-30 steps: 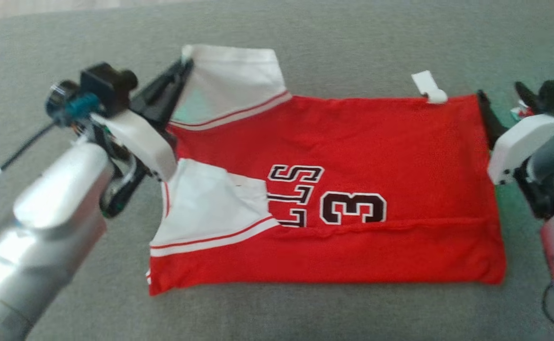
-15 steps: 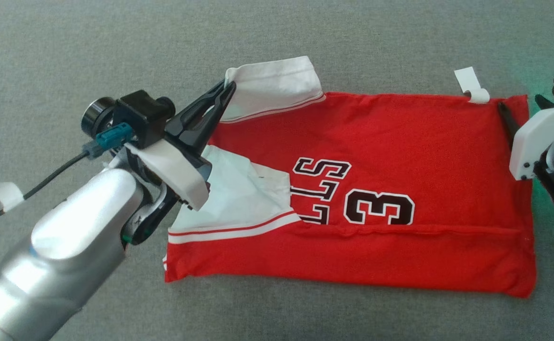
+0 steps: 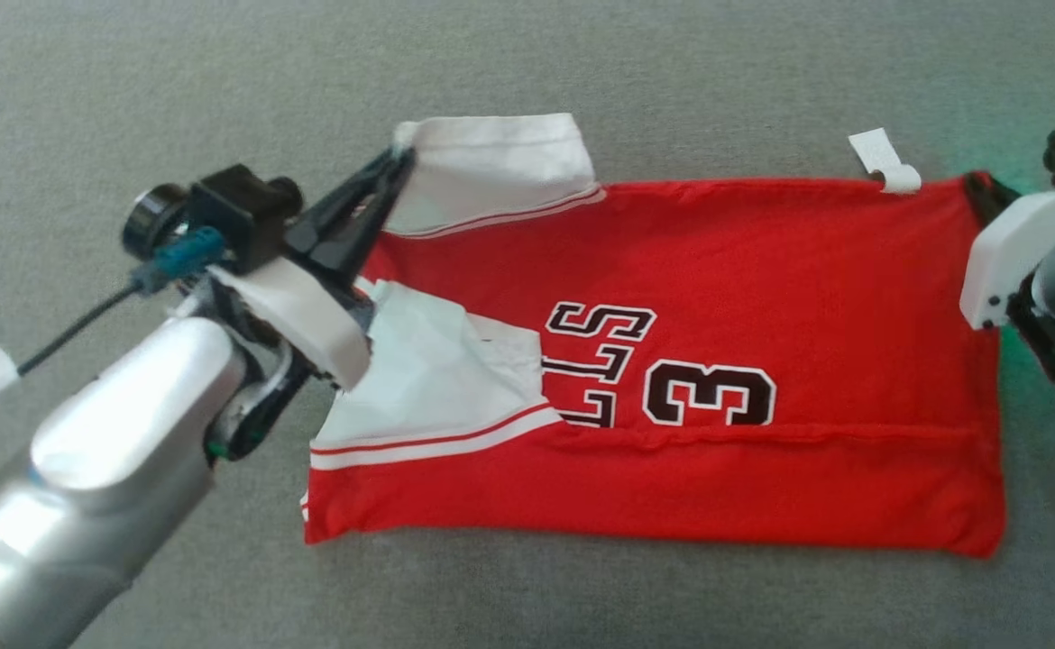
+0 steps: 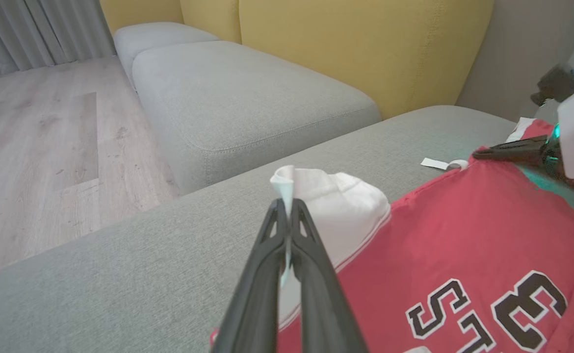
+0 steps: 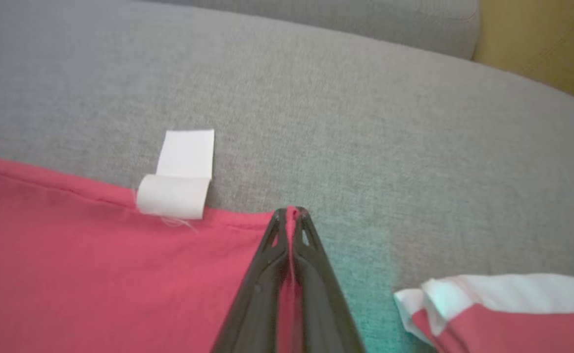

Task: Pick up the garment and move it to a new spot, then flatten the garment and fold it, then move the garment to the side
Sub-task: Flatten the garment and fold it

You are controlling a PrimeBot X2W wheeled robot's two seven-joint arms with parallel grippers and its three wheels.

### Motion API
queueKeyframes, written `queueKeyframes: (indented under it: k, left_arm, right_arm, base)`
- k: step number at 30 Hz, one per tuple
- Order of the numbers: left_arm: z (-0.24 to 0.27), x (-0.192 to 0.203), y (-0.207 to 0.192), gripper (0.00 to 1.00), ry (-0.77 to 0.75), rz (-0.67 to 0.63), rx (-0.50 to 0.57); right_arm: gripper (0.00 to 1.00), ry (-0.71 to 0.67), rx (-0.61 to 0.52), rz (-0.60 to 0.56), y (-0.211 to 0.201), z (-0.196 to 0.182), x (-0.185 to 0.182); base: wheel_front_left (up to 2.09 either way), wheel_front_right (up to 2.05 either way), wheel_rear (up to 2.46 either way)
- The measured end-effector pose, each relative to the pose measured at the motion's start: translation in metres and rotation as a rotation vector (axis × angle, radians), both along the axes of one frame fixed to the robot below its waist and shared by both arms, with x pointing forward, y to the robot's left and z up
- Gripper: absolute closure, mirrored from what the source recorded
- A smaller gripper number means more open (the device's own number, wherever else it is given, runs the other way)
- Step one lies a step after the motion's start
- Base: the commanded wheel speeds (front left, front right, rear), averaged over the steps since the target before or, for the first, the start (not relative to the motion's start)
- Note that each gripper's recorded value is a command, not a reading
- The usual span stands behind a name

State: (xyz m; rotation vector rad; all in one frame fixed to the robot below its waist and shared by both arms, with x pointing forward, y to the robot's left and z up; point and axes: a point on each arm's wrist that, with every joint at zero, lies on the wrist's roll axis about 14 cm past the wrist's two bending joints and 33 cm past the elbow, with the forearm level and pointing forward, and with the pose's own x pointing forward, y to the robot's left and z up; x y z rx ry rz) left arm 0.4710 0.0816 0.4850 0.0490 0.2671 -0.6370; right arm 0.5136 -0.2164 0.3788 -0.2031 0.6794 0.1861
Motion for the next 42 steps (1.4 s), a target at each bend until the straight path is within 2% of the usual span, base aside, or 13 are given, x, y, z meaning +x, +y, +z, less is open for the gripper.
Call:
queueKeyframes:
  k: [10,17,24,34,42]
  left_arm:
    - [-0.01,0.033,0.043,1.0,-0.018,0.134,0.042]
    - [0.023,0.083,0.042,1.0,-0.157,0.134,0.046]
    - [0.046,0.12,0.052,1.0,-0.26,0.182,0.065]
    - [0.029,0.105,0.056,1.0,-0.189,0.175,0.087]
    - [-0.006,0.054,0.054,1.0,-0.016,0.133,0.117]
  right_arm:
    - [1.0,-0.22,0.098,0.011,0.011,0.062,0.036]
    - [1.0,-0.311,0.202,-0.018,0.018,0.086,0.06]
    - [1.0,-0.384,0.214,-0.028,0.018,0.104,0.08]
    - [1.0,-0.366,0.222,-0.003,0.028,0.106,0.073]
    - [1.0,-0.239,0.189,0.017,0.022,0.08,0.034]
  base:
    - [0.0,0.0,0.0]
    - [0.0,0.0,0.0]
    - [0.0,0.0,0.0]
    - [0.0,0.0,0.0]
    - [0.0,0.0,0.0]
